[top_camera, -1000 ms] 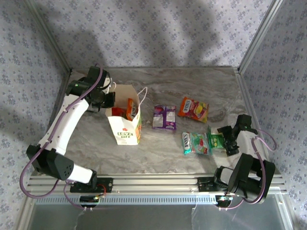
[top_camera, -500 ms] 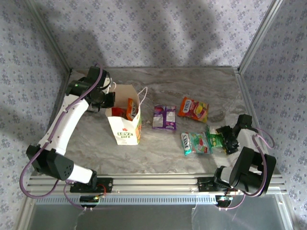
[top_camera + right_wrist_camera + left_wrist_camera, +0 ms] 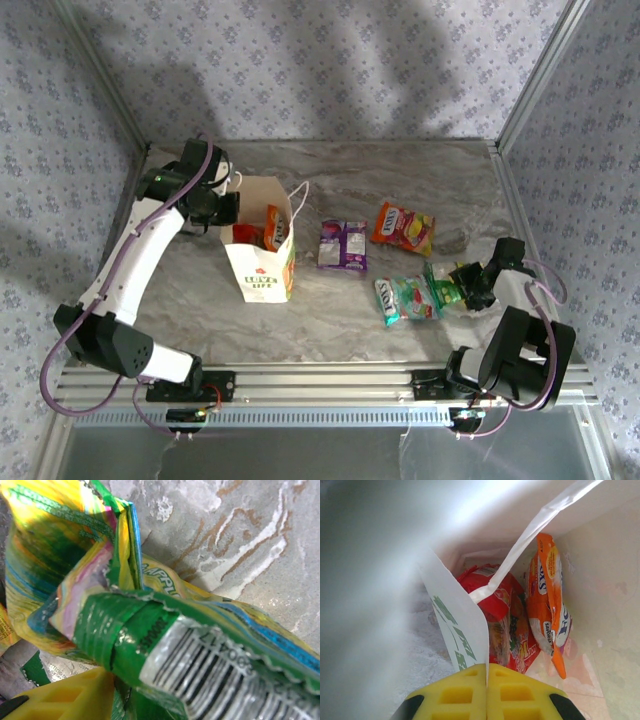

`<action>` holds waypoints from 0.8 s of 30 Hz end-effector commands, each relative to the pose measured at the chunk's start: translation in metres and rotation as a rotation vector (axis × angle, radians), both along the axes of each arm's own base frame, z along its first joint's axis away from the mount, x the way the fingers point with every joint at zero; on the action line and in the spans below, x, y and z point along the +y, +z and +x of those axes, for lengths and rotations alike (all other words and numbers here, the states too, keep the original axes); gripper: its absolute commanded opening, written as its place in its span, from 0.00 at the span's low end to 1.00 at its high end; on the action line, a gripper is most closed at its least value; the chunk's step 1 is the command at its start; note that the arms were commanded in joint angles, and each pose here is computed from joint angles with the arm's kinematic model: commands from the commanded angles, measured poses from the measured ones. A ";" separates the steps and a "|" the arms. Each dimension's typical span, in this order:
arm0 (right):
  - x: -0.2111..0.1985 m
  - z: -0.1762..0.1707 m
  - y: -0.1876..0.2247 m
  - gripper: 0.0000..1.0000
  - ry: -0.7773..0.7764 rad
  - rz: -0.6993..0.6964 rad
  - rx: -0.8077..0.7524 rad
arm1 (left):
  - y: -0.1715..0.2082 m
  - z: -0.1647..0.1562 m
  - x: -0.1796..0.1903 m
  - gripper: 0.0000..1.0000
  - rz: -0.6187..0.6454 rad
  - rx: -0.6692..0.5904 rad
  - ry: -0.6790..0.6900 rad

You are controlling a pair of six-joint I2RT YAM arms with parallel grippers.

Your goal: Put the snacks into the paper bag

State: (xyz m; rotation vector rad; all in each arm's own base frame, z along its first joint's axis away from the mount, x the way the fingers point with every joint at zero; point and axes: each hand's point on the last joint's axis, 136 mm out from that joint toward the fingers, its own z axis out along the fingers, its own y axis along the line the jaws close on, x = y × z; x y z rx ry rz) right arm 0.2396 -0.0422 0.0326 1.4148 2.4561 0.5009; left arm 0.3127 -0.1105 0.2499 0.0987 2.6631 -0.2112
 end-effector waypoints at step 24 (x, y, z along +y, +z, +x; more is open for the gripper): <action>0.015 0.006 0.019 0.83 0.181 0.025 -0.049 | -0.001 -0.004 -0.001 0.06 -0.006 -0.001 -0.012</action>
